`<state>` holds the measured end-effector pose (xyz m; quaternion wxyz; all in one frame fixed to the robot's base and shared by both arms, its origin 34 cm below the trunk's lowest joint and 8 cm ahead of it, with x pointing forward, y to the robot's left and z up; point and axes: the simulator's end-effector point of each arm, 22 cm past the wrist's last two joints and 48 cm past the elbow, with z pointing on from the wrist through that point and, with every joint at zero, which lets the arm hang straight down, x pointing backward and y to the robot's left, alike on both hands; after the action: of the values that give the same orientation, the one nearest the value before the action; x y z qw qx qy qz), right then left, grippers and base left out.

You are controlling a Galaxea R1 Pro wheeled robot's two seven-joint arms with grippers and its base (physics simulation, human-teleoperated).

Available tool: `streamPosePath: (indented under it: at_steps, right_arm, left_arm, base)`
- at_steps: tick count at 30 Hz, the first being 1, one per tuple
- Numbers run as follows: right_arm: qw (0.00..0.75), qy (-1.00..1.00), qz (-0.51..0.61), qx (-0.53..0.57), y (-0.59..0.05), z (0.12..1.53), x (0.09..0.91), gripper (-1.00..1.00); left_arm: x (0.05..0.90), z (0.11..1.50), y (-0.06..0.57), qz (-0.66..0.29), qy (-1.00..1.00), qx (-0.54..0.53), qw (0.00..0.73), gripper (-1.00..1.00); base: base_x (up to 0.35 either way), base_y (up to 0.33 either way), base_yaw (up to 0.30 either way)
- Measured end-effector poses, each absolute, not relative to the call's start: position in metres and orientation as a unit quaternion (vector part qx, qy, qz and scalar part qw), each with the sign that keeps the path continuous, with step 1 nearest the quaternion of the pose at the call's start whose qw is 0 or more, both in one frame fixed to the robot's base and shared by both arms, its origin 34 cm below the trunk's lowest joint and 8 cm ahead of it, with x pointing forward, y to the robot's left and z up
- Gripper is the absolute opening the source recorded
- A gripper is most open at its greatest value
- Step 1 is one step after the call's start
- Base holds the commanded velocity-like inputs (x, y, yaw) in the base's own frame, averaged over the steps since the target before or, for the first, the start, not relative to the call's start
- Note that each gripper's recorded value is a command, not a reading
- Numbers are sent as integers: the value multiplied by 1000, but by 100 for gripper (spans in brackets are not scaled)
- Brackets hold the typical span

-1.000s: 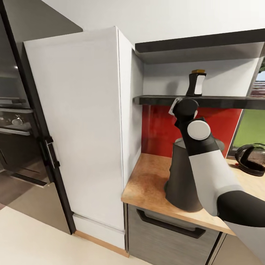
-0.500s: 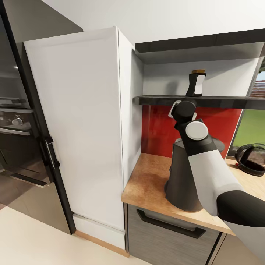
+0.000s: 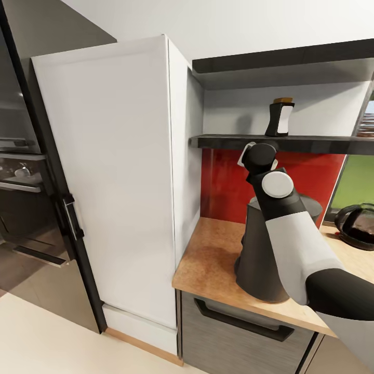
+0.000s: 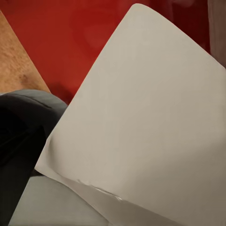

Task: Set up a coffee station on the kitchen countertop: keep the coffee maker on the countertop, move the bottle of coffee from the kitchen shelf to the counter next to the coffee maker, place a paper coffee filter on top of the coffee maker, put the saucer next to the coffee maker with the coffee cup on the saucer, and place the electric kettle next to the coffee maker.

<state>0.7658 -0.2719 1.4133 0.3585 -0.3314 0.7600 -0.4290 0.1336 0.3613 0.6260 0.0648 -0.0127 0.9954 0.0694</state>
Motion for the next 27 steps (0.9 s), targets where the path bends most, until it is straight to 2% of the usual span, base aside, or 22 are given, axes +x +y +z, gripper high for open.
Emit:
streamPosePath:
  at_steps: [9, 15, 27]
  right_arm:
    - [352, 762, -429, -333, -273, 1409, 767, -100]
    - [351, 763, -428, -334, -273, 1407, 767, -100]
    - [349, 763, -428, -335, -273, 1406, 767, -100]
  left_arm:
    - [133, 626, 361, 69, 995, -13, 64, 100]
    - [133, 626, 361, 69, 995, -13, 64, 100]
    - [133, 626, 361, 69, 995, -13, 64, 100]
  base:
    - [3, 0, 0]
    - [131, 31, 0]
    - [34, 10, 0]
